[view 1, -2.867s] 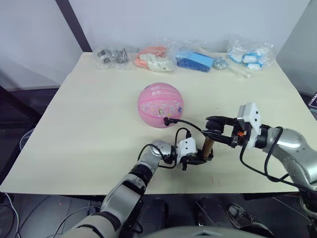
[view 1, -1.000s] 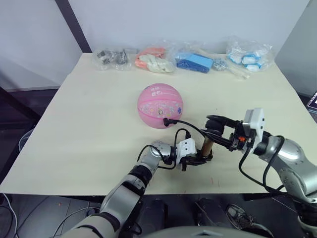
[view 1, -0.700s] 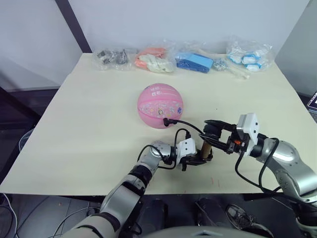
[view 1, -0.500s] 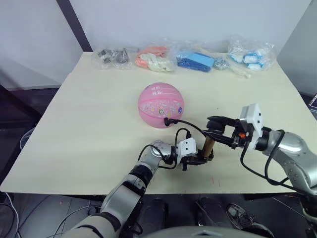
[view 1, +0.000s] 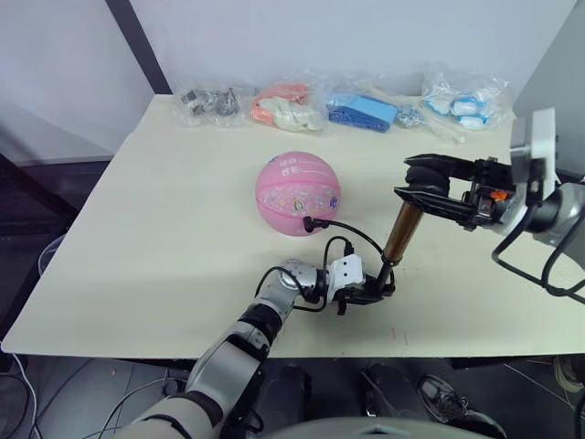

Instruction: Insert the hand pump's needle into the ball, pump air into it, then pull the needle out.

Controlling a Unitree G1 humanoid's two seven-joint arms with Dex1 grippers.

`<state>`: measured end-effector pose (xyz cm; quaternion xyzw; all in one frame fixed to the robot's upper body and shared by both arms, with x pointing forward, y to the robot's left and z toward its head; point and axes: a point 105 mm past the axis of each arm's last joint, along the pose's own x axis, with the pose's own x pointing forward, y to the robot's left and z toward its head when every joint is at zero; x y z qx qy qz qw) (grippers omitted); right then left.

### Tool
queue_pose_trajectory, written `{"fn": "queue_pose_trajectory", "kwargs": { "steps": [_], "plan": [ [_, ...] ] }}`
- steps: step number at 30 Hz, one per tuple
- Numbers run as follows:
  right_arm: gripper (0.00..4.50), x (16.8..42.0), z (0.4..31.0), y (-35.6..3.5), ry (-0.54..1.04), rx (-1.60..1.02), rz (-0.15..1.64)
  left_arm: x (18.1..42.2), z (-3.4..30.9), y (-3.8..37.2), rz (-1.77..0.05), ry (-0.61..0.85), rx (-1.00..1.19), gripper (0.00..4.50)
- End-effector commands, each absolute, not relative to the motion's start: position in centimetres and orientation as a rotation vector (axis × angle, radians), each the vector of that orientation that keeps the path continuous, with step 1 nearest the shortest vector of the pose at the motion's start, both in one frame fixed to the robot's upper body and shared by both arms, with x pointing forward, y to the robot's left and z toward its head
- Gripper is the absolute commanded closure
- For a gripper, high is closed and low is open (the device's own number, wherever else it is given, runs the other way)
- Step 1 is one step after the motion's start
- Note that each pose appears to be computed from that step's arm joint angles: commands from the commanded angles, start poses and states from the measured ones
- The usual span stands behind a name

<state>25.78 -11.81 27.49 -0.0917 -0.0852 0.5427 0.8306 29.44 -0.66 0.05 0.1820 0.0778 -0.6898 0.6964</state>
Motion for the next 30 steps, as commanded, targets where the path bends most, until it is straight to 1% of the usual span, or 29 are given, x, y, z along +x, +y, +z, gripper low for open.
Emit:
{"fn": "queue_pose_trajectory", "kwargs": {
  "steps": [1,5,9,19,21,30],
  "plan": [
    [2.57,25.1,30.7,-12.3,-0.298,-0.224,1.115,27.8,-3.7,1.2,-1.548,0.362,0.433,3.39],
    [2.57,25.1,31.0,-12.2,-0.296,-0.209,1.121,27.9,-3.6,1.2,-1.544,0.361,0.432,3.39],
    [2.57,25.3,29.9,-12.3,-0.26,-0.205,1.117,28.0,-3.6,1.1,-1.539,0.361,0.428,3.39],
    [2.57,25.1,23.2,-11.8,-0.148,-0.224,1.12,28.2,-3.6,1.3,-1.527,0.362,0.428,3.39],
    [2.57,25.1,21.9,-11.6,-0.133,-0.191,1.116,28.2,-3.6,1.4,-1.526,0.363,0.428,3.39],
    [2.57,24.8,16.5,-10.9,-0.054,-0.206,1.126,28.3,-3.6,1.5,-1.525,0.364,0.433,3.39]
  ]
}}
